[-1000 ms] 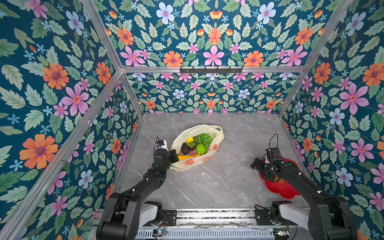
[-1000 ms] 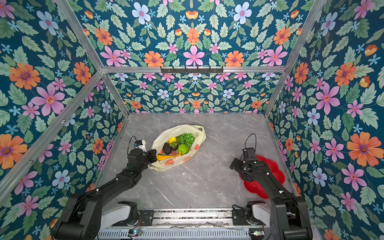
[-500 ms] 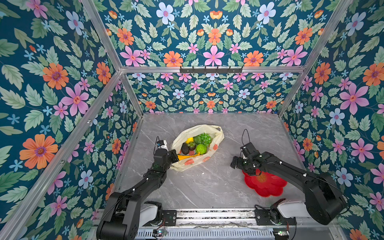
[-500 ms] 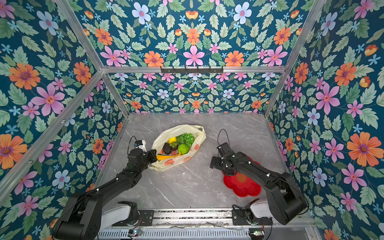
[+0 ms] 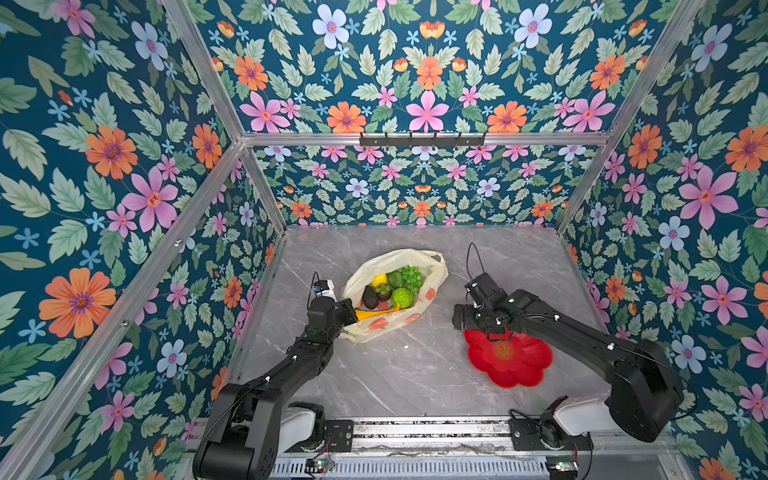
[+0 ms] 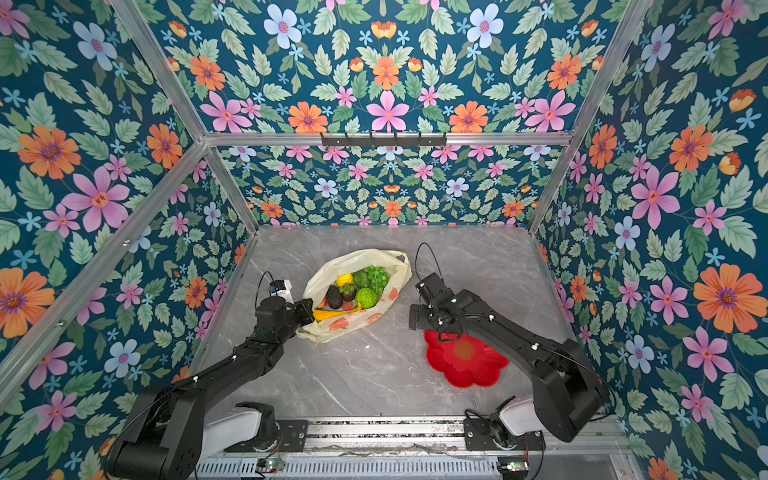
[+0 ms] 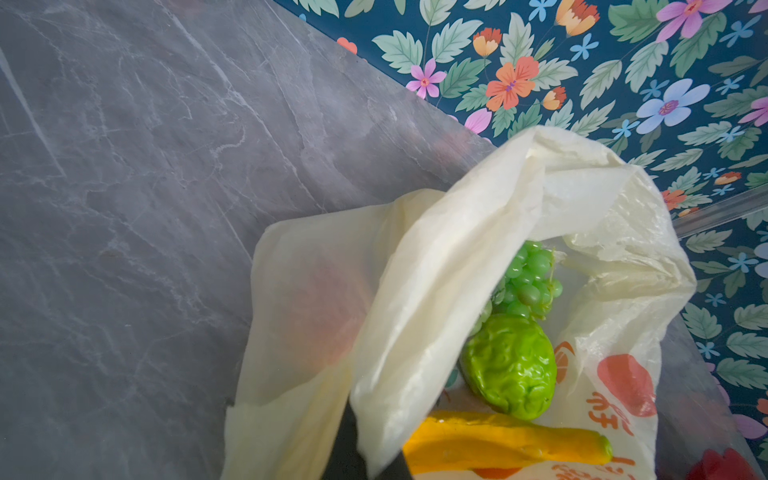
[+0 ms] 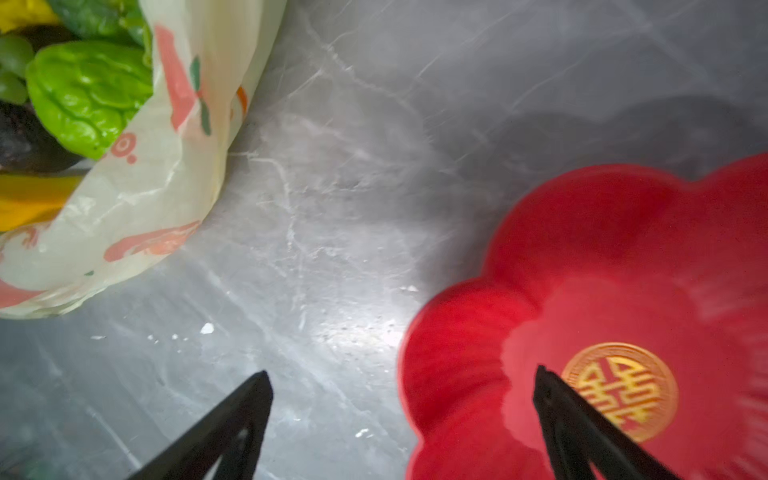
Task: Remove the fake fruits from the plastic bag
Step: 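Drag the red bowl toward the yellow bag with the right gripper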
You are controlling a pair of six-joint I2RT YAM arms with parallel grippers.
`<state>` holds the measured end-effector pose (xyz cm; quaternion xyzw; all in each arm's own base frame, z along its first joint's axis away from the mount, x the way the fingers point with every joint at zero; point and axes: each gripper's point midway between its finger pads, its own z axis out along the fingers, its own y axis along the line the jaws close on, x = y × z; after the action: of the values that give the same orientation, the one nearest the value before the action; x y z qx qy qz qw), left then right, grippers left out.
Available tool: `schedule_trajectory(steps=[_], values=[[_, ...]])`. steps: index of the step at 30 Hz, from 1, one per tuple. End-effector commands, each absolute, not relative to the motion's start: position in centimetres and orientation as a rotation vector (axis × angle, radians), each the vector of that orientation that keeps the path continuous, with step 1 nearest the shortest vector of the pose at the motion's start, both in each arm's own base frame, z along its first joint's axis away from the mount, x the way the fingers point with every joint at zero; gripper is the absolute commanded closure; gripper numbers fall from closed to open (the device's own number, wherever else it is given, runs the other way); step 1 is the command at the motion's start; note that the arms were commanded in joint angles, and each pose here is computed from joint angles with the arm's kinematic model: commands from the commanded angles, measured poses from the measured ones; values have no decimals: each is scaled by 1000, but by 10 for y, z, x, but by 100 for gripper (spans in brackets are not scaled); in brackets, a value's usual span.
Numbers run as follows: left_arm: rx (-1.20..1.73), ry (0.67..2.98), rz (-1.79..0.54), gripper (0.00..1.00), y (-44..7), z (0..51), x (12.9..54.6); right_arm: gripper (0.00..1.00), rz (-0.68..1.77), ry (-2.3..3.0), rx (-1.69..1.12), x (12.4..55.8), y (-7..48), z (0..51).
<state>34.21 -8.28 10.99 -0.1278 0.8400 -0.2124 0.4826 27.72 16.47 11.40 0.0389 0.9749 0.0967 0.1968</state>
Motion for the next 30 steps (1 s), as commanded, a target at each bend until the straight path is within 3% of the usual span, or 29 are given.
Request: schedule_trajectory(steps=[1,6,15,20,30], values=[[-299,2032,-518,100,-84,114,345,1,111,2723,164,271,118,120],[-300,2031,-515,100,-83,114,345,1,143,2657,457,274,55,127],[-297,2032,-518,100,-84,115,345,1,224,2594,757,274,-2,119],[-290,2034,-521,100,-85,115,345,1,421,2528,911,281,-15,104],[-284,2043,-528,100,-87,113,346,1,477,2598,919,284,-13,76]])
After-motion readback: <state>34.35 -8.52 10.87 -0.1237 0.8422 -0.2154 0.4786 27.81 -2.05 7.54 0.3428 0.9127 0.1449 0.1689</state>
